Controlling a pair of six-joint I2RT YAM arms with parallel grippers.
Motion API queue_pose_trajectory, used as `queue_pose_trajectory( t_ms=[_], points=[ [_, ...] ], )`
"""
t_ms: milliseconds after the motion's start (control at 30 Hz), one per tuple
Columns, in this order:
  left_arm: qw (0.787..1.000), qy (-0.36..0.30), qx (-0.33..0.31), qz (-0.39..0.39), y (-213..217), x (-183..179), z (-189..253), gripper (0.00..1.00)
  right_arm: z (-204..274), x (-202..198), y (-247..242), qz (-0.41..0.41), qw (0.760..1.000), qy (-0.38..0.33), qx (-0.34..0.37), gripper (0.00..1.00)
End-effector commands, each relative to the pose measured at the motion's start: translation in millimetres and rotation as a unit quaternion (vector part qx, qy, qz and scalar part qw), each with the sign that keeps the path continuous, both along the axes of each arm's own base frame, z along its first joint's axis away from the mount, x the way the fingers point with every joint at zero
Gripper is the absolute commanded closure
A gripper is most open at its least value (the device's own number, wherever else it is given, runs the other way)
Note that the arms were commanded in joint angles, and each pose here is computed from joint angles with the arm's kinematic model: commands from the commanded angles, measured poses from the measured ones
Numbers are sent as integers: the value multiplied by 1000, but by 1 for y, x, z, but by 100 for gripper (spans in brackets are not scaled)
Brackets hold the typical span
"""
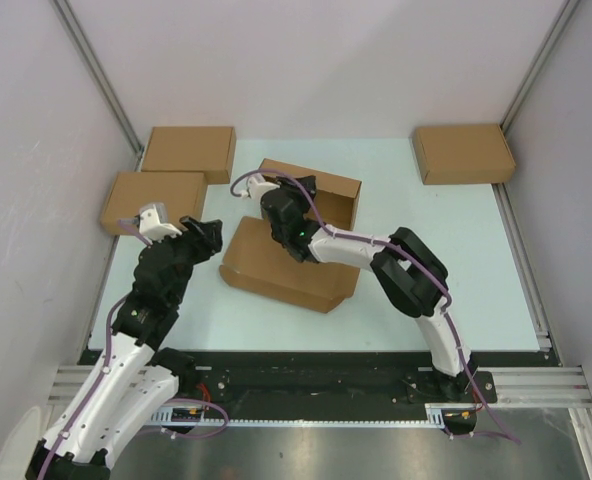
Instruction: Fold the paper box
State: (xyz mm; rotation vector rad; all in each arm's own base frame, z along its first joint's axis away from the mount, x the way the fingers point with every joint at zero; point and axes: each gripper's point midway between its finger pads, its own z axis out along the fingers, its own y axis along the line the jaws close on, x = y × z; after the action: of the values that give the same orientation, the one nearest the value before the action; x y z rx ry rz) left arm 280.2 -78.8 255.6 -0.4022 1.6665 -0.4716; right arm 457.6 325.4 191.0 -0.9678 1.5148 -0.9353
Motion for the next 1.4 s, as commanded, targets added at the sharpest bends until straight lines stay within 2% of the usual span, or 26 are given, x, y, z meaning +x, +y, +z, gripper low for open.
queue_pose_trajectory(
  t_ms=[0, 33, 300, 367, 400, 433, 467, 533, 567, 633, 700, 733, 800, 833, 867, 900, 933, 1000, 1033, 1067, 1100, 1133, 1233, 1267, 1333, 1367],
  points=[
    [1000, -14, 7, 6, 4, -2, 11, 35, 34, 13, -12, -38, 998, -35, 47, 71],
    [1000, -16, 7, 6, 3, -2, 12, 35, 34, 13, -14, -40, 998, -35, 45, 77],
    [1000, -22, 7, 5, 2, 0, 17, 35, 68, 6, -32, -62, 993, -23, 102, 96],
    [1000, -25, 6, 2, 1, 0, 20, 35, 86, 11, -40, -77, 980, -24, 184, 99],
    [1000, -25, 6, 2, 1, 0, 21, 35, 78, 6, -51, -87, 982, 14, 168, 100],
    [1000, -25, 7, 1, 0, 0, 21, 35, 84, 6, -59, -98, 975, 22, 199, 100],
    [1000, -28, 7, 1, 0, 0, 24, 35, 85, 9, -60, -102, 959, 35, 262, 100],
    [1000, -29, 6, 1, 0, 0, 26, 35, 91, 14, -96, -142, 938, 74, 306, 100],
    [999, -32, 4, 0, -1, 1, 30, 35, 85, 15, -95, -145, 911, 103, 371, 100],
    [999, -37, -1, -1, -2, 1, 35, 35, 83, 17, -139, -187, 877, 137, 420, 100],
    [999, -47, -7, -6, -3, 0, 47, 35, 69, 14, -148, -195, 821, 187, 503, 100],
    [999, -50, -9, -8, -5, 0, 51, 35, 49, 14, -176, -228, 796, 200, 523, 100],
    [998, -62, -18, -16, -7, -2, 67, 35, 49, 6, -176, -214, 728, 228, 610, 100],
    [997, -66, -21, -19, -9, -3, 72, 35, 15, -5, -190, -235, 690, 268, 630, 99],
    [997, -75, -28, -24, -10, -4, 83, 35, 26, -7, -194, -222, 671, 254, 661, 99],
    [996, -78, -32, -31, -13, -5, 87, 35, 20, -12, -193, -230, 629, 261, 695, 98],
    [995, -82, -36, -37, -15, -6, 92, 35, 10, -20, -195, -233, 603, 274, 712, 97],
    [994, -87, -49, -48, -20, -7, 97, 35, -12, -38, -198, -253, 573, 278, 728, 97],
    [993, -88, -53, -58, -24, -8, 98, 35, -15, -43, -194, -263, 544, 277, 747, 97],
    [993, -85, -59, -61, -26, -8, 96, 35, -33, -52, -193, -274, 529, 281, 752, 97],
    [993, -84, -61, -63, -27, -7, 95, 35, -26, -57, -192, -270, 517, 272, 765, 97],
    [992, -82, -64, -64, -27, -7, 93, 36, -27, -60, -188, -281, 493, 261, 781, 98],
    [992, -74, -72, -66, -29, -8, 84, 36, -34, -76, -178, -301, 472, 241, 793, 99],
    [992, -69, -76, -68, -30, -8, 80, 36, -34, -78, -173, -310, 450, 232, 805, 99],
    [992, -69, -81, -70, -31, -9, 78, 36, -43, -90, -164, -330, 453, 215, 800, 100],
    [992, -65, -84, -74, -33, -10, 74, 36, -47, -95, -160, -346, 437, 207, 804, 100]
  ],
)
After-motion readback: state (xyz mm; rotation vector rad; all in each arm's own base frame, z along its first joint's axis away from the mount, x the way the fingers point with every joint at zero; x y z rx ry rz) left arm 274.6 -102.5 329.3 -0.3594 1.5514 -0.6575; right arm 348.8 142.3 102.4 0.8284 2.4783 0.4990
